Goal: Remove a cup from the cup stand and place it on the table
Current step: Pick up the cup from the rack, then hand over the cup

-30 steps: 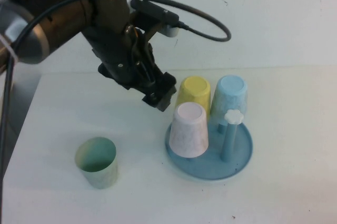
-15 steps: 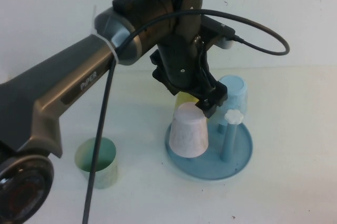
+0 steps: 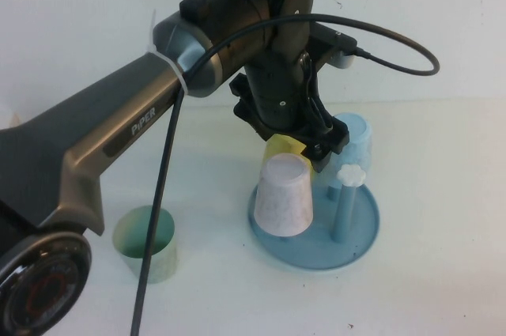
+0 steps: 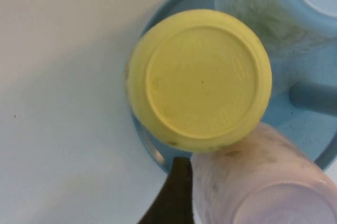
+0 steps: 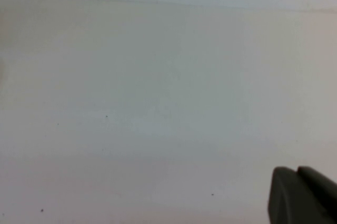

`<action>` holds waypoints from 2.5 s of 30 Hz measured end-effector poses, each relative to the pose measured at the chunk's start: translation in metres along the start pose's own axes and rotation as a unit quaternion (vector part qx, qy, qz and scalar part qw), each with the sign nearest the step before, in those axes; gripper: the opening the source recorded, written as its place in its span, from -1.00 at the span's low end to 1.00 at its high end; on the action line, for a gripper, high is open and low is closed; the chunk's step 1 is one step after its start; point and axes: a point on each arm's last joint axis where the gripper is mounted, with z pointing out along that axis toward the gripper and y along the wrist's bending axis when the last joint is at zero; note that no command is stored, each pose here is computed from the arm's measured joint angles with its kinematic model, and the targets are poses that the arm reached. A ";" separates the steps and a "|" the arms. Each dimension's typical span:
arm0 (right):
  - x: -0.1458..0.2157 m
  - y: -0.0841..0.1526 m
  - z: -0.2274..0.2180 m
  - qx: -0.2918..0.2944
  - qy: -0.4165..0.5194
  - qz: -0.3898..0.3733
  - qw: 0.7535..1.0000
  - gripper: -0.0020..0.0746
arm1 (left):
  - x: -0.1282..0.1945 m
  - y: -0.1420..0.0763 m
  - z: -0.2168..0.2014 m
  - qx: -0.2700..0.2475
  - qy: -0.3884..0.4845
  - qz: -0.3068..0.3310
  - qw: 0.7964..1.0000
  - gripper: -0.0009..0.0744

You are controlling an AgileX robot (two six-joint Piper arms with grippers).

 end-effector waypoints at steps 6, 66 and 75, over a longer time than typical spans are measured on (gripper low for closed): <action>0.000 0.000 0.000 0.000 0.000 0.000 1.000 -0.95 | 0.000 0.000 -0.001 0.002 -0.001 -0.009 1.000 0.86; 0.000 0.000 0.000 0.000 0.000 0.000 1.000 -0.95 | 0.030 -0.002 -0.101 -0.009 -0.080 -0.010 0.997 0.52; 0.000 0.000 0.000 0.000 0.000 0.000 1.000 -0.95 | 0.085 -0.004 -0.067 0.007 -0.003 -0.024 1.000 0.52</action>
